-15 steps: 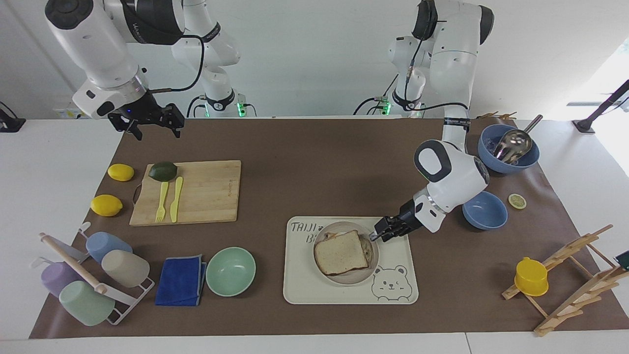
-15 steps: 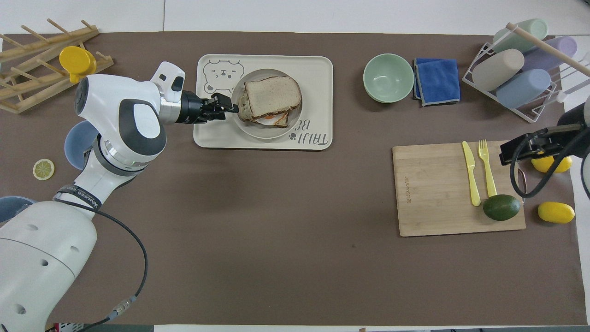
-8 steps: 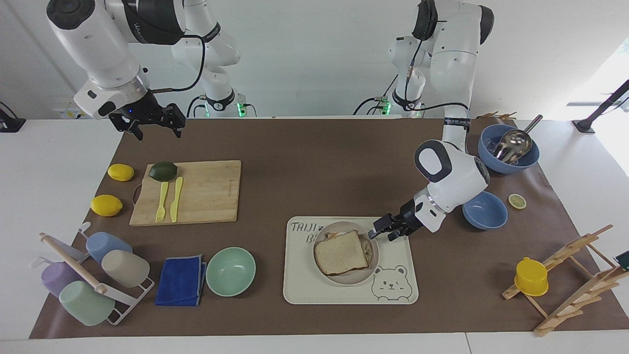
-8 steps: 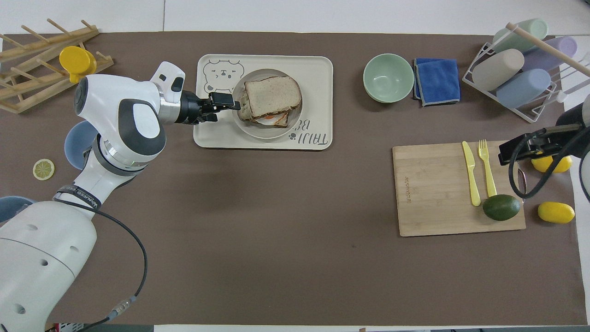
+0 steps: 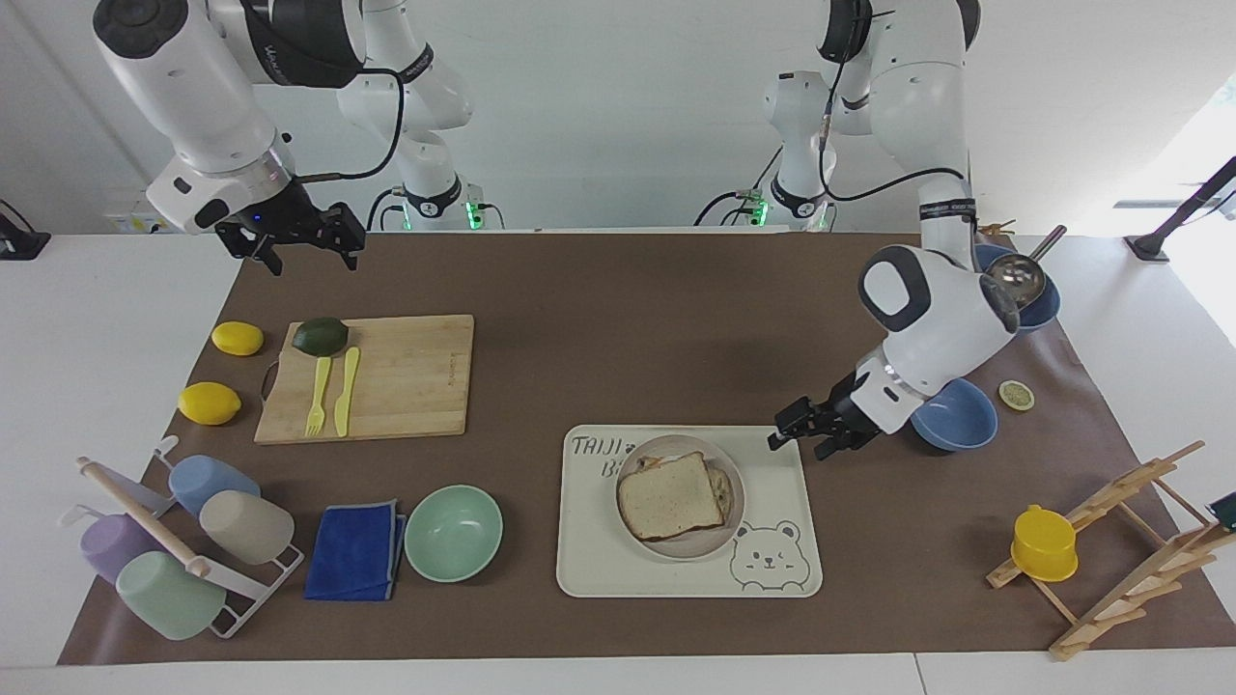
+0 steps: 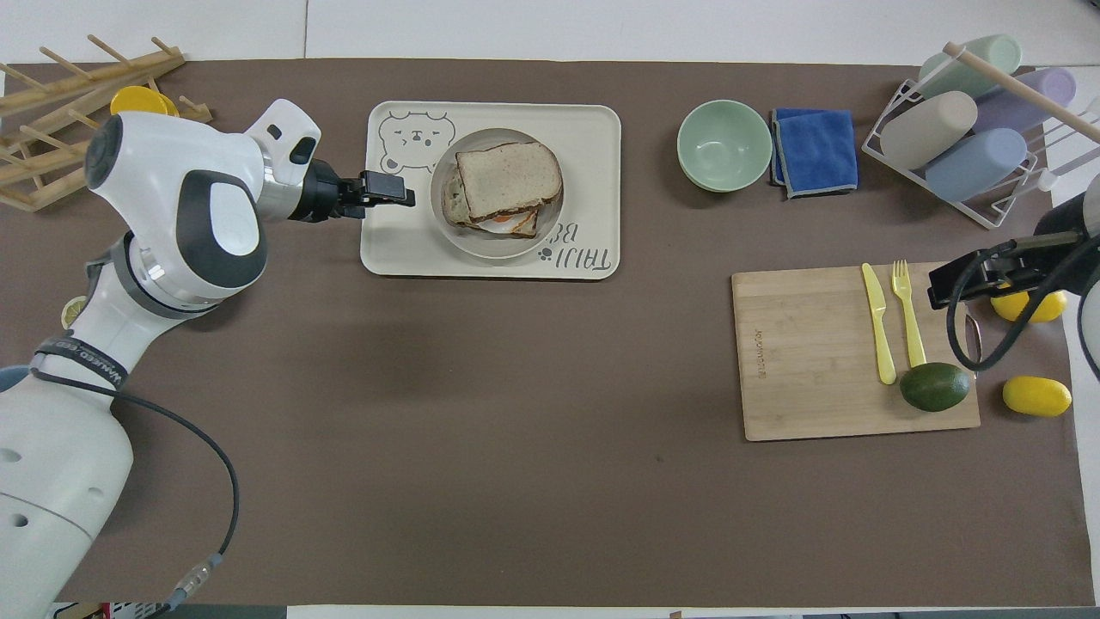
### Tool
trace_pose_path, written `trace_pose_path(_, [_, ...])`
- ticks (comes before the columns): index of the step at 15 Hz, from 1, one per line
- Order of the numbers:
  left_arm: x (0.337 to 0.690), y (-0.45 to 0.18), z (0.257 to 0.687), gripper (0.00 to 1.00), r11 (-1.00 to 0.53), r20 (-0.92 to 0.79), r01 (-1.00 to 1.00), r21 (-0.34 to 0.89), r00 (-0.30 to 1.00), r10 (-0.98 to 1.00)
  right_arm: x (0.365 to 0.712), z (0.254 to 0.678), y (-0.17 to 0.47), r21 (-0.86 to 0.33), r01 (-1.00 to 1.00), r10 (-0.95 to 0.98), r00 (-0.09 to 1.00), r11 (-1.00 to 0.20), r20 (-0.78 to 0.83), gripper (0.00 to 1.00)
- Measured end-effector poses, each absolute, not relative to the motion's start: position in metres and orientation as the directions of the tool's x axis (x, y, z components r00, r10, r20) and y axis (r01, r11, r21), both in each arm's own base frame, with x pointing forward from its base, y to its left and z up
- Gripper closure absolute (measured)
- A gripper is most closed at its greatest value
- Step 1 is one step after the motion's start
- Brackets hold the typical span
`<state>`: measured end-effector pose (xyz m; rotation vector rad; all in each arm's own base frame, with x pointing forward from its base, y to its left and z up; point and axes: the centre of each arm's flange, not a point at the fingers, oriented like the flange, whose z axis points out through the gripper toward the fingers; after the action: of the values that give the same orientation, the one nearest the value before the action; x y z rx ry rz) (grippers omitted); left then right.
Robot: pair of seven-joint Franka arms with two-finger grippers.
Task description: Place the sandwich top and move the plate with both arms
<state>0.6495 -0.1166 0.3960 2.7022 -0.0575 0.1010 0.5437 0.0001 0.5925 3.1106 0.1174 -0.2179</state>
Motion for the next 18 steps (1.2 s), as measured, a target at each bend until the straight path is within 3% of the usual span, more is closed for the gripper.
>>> trace_pose_path(5, [0.611, -0.068, 0.507, 0.00, -0.987, 0.086, -0.057, 0.153, 0.995, -0.044, 0.543, 0.593, 0.001, 0.016, 0.077, 0.074, 0.987, -0.997, -0.140, 0.00])
trace_pose_path(10, [0.558, -0.055, 0.576, 0.00, -0.997, 0.024, -0.054, 0.057, 0.998, -0.052, 0.542, 0.595, 0.006, 0.016, 0.087, 0.084, 0.987, -0.996, -0.138, 0.00])
trace_pose_path(13, [0.532, -0.051, 0.588, 0.00, -0.999, -0.039, -0.028, 0.035, 0.999, -0.030, 0.542, 0.595, 0.006, 0.016, 0.087, 0.084, 0.987, -0.996, -0.138, 0.00])
trace_pose_path(18, [0.517, -0.068, 0.564, 0.00, -0.999, -0.061, -0.031, 0.016, 0.998, -0.032, 0.542, 0.595, 0.007, 0.016, 0.088, 0.085, 0.987, -0.996, -0.139, 0.00])
